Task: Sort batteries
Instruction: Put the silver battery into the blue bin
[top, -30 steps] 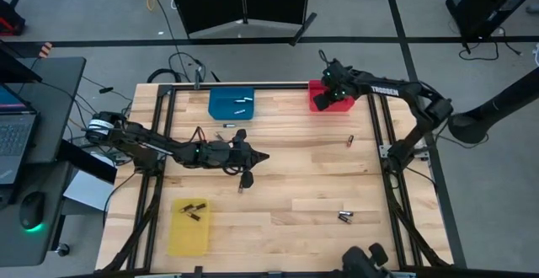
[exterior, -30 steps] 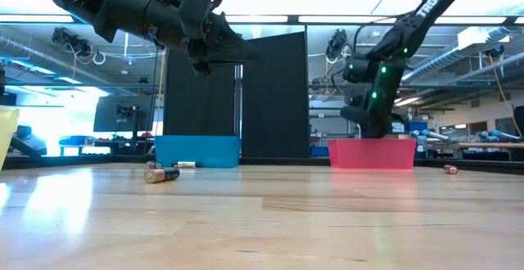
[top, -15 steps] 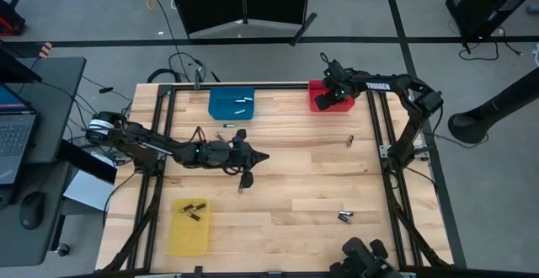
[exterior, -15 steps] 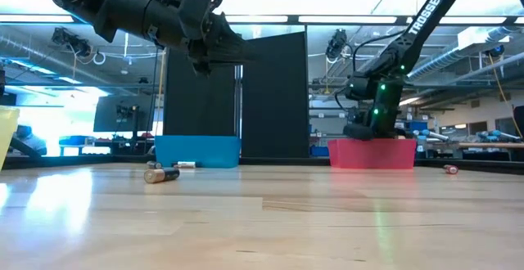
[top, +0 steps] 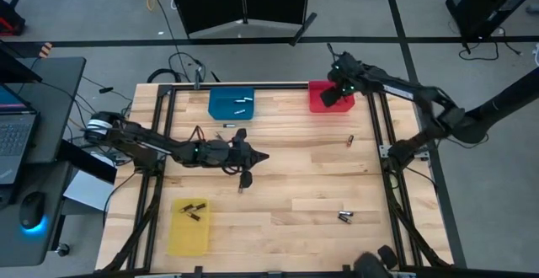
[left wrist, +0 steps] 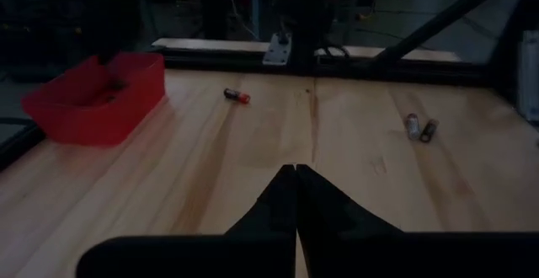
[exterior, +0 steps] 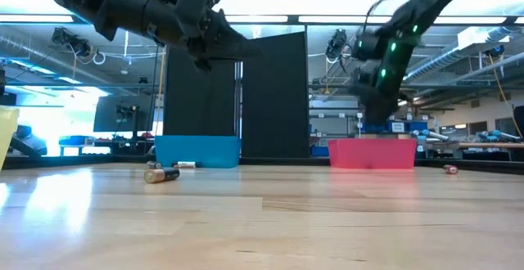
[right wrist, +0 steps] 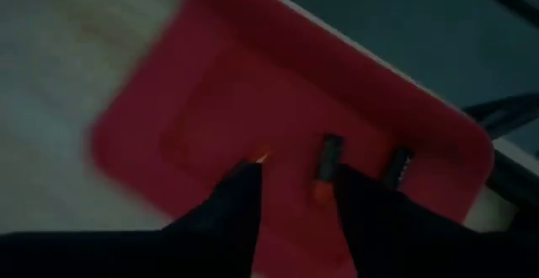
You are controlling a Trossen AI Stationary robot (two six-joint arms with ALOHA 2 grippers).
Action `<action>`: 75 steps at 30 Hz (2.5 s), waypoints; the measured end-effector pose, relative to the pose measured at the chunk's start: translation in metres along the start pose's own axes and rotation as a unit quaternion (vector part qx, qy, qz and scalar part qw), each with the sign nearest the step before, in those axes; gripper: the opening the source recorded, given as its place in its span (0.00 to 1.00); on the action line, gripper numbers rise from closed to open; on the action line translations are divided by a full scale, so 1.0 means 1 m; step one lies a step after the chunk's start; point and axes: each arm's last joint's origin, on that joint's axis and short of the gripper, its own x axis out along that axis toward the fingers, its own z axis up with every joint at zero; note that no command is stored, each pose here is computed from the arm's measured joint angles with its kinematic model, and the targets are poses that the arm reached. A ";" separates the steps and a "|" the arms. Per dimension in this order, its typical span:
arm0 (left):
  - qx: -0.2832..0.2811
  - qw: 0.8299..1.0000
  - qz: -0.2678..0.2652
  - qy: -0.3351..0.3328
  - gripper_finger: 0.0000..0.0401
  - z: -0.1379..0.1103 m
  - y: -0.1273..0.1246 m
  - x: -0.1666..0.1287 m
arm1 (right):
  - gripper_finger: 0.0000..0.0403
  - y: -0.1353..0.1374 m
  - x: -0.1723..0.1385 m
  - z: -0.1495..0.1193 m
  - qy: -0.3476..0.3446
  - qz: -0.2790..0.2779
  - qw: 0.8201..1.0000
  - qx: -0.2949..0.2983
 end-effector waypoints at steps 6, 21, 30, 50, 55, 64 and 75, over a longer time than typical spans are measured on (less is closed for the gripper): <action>0.004 0.999 -0.007 0.049 0.02 0.007 0.014 -0.013 | 0.14 0.029 -0.044 -0.024 -0.051 0.069 0.992 -0.087; -0.012 0.929 0.086 0.359 0.02 -0.019 0.094 -0.023 | 0.02 0.089 -0.044 -0.104 -0.198 0.217 0.950 -0.104; -0.012 0.895 0.121 0.430 0.05 -0.036 0.143 -0.020 | 0.03 0.101 -0.048 -0.111 -0.204 0.226 0.945 -0.124; 0.055 0.866 0.132 0.479 0.37 -0.051 0.164 0.002 | 0.05 0.102 -0.049 -0.111 -0.210 0.226 0.943 -0.127; 0.063 0.861 0.147 0.482 0.37 -0.052 0.166 0.003 | 0.03 0.102 -0.049 -0.111 -0.210 0.227 0.942 -0.128; 0.071 0.853 0.140 0.498 0.37 -0.061 0.168 0.007 | 0.04 0.104 -0.049 -0.112 -0.210 0.230 0.941 -0.134; 0.086 0.841 0.107 0.523 0.18 -0.063 0.156 0.005 | 0.04 0.104 -0.049 -0.112 -0.210 0.230 0.940 -0.136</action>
